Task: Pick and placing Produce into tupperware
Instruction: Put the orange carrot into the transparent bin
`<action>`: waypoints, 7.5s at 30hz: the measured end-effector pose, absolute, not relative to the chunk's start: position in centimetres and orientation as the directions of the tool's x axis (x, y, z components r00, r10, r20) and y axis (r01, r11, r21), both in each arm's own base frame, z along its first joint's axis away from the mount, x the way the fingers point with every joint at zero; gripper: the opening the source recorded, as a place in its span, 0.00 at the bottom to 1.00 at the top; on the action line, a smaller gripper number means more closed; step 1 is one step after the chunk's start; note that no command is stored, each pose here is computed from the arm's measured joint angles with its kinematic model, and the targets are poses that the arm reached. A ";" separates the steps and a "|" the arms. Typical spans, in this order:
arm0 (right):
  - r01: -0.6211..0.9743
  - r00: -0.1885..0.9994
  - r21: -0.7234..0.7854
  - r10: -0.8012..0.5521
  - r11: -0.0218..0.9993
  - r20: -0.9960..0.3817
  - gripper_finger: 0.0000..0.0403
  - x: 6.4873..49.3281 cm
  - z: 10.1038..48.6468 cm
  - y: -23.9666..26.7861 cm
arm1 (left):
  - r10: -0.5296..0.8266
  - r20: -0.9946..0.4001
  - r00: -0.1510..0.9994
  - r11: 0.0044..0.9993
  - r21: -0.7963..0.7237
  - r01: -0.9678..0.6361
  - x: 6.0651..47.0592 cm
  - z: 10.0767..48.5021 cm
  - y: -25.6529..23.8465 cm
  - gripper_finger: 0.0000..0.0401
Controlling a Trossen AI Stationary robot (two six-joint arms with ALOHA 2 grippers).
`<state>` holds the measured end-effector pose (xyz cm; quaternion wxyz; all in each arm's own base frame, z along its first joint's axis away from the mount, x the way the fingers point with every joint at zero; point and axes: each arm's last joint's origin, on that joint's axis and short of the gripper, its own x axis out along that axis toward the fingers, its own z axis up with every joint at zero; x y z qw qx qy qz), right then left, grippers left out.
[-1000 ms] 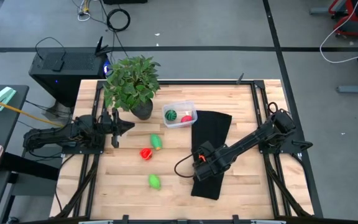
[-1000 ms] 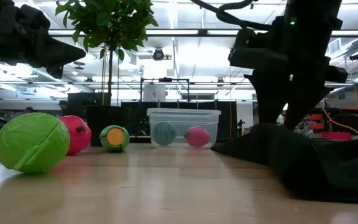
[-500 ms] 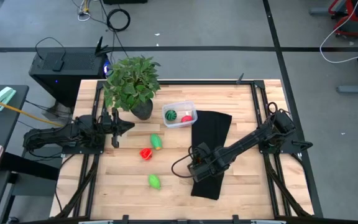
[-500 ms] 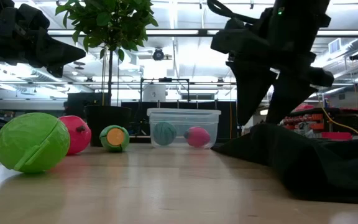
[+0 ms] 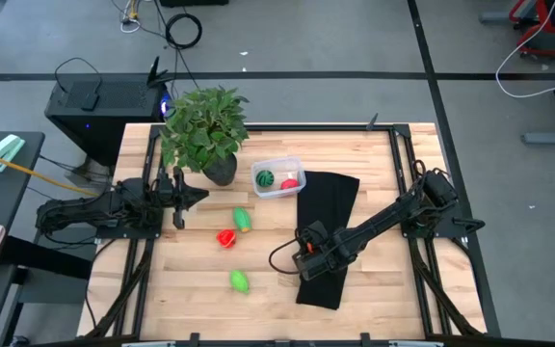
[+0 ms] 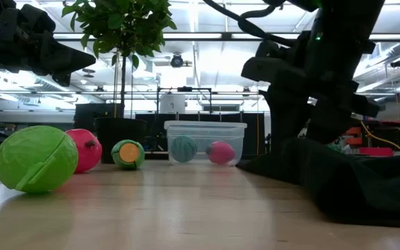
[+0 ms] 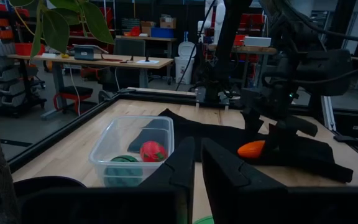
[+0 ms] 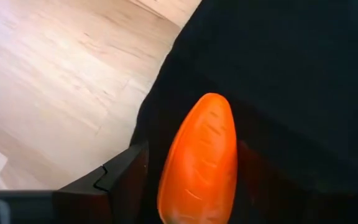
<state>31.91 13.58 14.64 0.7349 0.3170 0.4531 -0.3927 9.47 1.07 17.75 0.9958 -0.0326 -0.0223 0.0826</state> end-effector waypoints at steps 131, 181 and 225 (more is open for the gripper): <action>0.609 0.613 0.208 -0.288 0.765 -0.736 0.46 32.5 25.1 -7.7 | 0.166 0.038 0.985 0.985 -0.059 -0.164 9.5 17.7 1.1 0.09; 0.048 0.668 -0.236 -0.207 0.971 -0.715 0.46 34.5 22.0 -11.9 | 0.167 0.049 0.985 0.986 -0.033 -0.165 9.5 17.8 1.1 0.08; 0.013 0.680 -0.192 -0.150 0.981 -0.718 0.46 36.4 18.8 -12.1 | 0.166 0.055 0.985 0.986 -0.017 -0.166 9.5 17.9 1.1 0.09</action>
